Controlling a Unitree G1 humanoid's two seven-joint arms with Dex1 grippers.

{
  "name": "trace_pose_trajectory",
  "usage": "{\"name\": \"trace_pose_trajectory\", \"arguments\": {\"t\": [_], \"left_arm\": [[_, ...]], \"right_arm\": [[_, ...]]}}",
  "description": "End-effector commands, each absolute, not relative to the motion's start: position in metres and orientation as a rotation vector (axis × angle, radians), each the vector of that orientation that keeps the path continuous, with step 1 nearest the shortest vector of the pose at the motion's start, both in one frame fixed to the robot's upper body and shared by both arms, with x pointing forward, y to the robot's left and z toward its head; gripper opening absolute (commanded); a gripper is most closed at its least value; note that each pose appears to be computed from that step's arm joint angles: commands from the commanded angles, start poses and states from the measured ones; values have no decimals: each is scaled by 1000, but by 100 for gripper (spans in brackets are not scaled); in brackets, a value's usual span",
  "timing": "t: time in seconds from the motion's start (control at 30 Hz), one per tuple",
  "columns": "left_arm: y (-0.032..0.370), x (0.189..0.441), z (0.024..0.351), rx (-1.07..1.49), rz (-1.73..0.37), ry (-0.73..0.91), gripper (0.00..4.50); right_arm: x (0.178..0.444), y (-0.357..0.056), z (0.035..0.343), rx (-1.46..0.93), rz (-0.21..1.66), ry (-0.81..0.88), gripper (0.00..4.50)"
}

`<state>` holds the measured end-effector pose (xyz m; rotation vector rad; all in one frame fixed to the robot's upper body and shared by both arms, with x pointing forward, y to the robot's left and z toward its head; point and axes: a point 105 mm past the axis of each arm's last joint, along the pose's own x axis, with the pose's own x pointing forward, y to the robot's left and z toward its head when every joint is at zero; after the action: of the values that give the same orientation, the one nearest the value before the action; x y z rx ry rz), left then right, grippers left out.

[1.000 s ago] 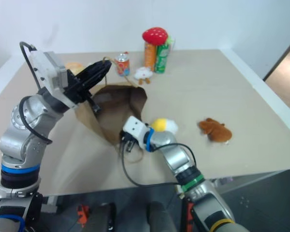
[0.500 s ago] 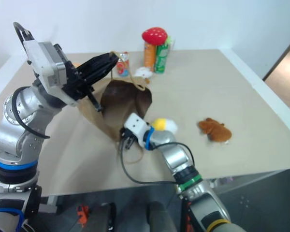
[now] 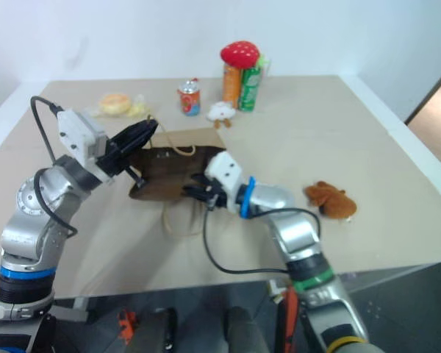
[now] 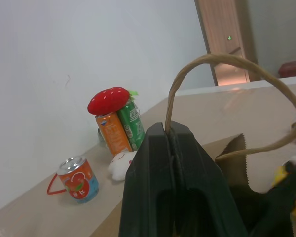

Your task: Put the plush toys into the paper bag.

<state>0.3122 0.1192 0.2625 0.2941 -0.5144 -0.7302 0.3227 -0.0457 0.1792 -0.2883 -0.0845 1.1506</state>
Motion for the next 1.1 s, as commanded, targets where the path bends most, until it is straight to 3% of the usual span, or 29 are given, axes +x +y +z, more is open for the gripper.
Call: {"name": "trace_pose_trajectory", "arguments": {"t": [0.03,0.07,0.13,0.33,0.57,0.63,0.77,0.8,0.97,1.1], "left_arm": [[118,307,274,285,-720,-565,0],[117,307,276,278,-722,-565,0],[114,307,280,253,-722,-570,0],[107,310,286,179,-691,-546,0],[103,316,282,175,-680,-499,0],[103,317,282,179,-679,-493,0],[101,317,280,192,-683,-485,0],[101,317,280,192,-683,-484,0],[101,317,278,208,-682,-476,0],[100,317,273,226,-690,-455,0]], "right_arm": [[307,-70,212,-268,1190,-164,320],[308,-81,216,-268,1179,-159,344],[314,-110,220,-291,1122,-110,439],[335,-170,202,-449,940,8,439],[343,-165,159,-460,953,100,439],[346,-161,152,-428,949,106,389],[347,-156,144,-404,978,120,232],[346,-155,144,-399,982,121,175],[336,-151,156,-365,1062,61,9],[329,-153,213,-293,1124,-35,9]]}}
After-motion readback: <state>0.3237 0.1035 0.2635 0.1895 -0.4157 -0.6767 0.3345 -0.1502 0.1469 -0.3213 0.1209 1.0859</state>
